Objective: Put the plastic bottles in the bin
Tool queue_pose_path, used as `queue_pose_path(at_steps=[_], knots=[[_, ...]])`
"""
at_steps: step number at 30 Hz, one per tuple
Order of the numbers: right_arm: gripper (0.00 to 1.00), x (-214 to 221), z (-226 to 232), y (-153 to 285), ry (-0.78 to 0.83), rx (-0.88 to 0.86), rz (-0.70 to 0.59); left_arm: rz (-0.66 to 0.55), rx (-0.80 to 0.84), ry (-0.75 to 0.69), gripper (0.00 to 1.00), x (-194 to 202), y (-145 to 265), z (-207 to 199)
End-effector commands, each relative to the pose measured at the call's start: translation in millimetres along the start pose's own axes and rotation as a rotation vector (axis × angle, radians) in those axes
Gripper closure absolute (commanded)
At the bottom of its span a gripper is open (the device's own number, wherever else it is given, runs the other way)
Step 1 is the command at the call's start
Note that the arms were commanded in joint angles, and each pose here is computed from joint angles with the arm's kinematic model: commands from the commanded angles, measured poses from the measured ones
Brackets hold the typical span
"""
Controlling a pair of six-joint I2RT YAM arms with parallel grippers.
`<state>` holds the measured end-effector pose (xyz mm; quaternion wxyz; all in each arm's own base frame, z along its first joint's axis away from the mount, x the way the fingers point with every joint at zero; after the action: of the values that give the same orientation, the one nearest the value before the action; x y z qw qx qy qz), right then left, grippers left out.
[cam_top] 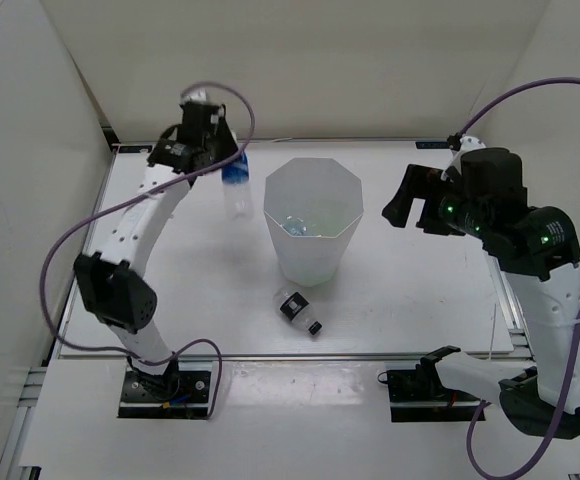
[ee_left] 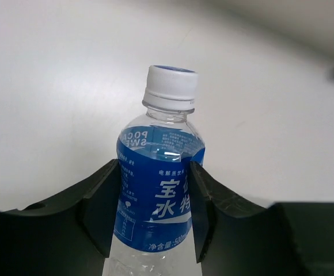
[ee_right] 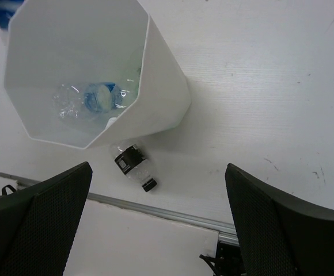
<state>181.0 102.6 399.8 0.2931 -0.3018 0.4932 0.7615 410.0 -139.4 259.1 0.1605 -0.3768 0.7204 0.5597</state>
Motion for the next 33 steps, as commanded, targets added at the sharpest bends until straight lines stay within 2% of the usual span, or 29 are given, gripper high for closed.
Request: queue_pose_path(at_steps=[1, 3, 7, 10, 12, 14, 15, 17, 20, 23, 26, 27, 28, 30, 31, 32, 33], knots=[[0.0, 2.7, 3.2, -7.2, -0.019, -0.033, 0.001, -0.389, 0.113, 0.09, 0.55, -83.2, 132.7, -38.0], [0.0, 6.8, 3.4, -9.0, -0.032, -0.042, 0.007, -0.465, 0.218, 0.097, 0.55, -97.0, 162.7, -56.1], [0.0, 14.7, 2.1, -15.3, -0.052, -0.049, 0.018, -0.502, 0.391, 0.026, 0.55, -87.0, 190.4, -96.7], [0.0, 20.6, 0.4, -17.5, -0.073, -0.05, 0.017, -0.432, 0.456, -0.055, 0.53, -48.5, 193.1, -127.1], [0.0, 23.7, -0.5, -18.8, -0.084, -0.049, 0.018, -0.379, 0.44, -0.082, 0.53, -24.0, 180.0, -133.0], [0.0, 28.6, -2.2, -22.3, -0.097, -0.045, 0.027, -0.349, 0.46, -0.113, 0.49, -3.4, 178.9, -144.4], [0.0, 30.8, -2.8, -17.4, -0.107, -0.05, 0.017, -0.321, 0.449, -0.132, 0.44, 6.8, 167.2, -149.3], [0.0, 33.7, -1.1, -13.6, -0.105, -0.088, -0.011, -0.303, 0.47, -0.18, 0.0, 17.8, 167.8, -157.1], [0.0, 35.1, -1.4, 0.4, -0.072, -0.132, -0.078, -0.352, 0.485, -0.203, 0.0, 4.9, 195.4, -164.4], [0.0, 39.1, 11.4, 16.8, 0.084, -0.318, -0.162, -0.518, 0.474, -0.159, 0.0, -35.6, 249.0, -153.2], [0.01, 69.2, 21.3, 12.4, 0.191, -0.509, -0.142, -0.622, 0.395, -0.086, 0.0, -53.1, 279.3, -117.9], [0.03, 81.7, 19.5, 6.3, 0.219, -0.529, -0.107, -0.625, 0.367, -0.084, 0.0, -49.4, 276.7, -109.2], [0.04, 109.4, 9.9, -12.9, 0.204, -0.523, -0.019, -0.593, 0.287, -0.116, 0.0, -32.7, 255.6, -89.2], [0.08, 140.1, 11.1, -25.2, 0.229, -0.605, 0.059, -0.538, 0.199, -0.146, 0.0, -9.9, 231.9, -67.0], [0.09, 145.1, 12.2, -26.1, 0.24, -0.636, 0.019, -0.51, 0.156, -0.153, 0.0, 2.6, 222.5, -54.5], [0.09, 164.8, 4.8, -41.5, 0.241, -0.622, 0.051, -0.465, 0.106, -0.163, 0.0, 24.0, 210.1, -33.9], [0.09, 171.7, 5.9, -44.6, 0.264, -0.637, 0.033, -0.432, 0.086, -0.099, 0.0, 36.9, 205.0, -23.1]])
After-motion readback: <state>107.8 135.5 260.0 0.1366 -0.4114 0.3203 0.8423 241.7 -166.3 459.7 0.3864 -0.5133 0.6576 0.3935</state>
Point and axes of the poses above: each gripper's point midway between its finger pads, its own y axis back along the fingers, its own z axis along the line the jaws close on, x = y × z, the point moved 5 cm from there along y, back along the fingers, and after that the axes turned 1 degree about y, right-handed, at the moved point
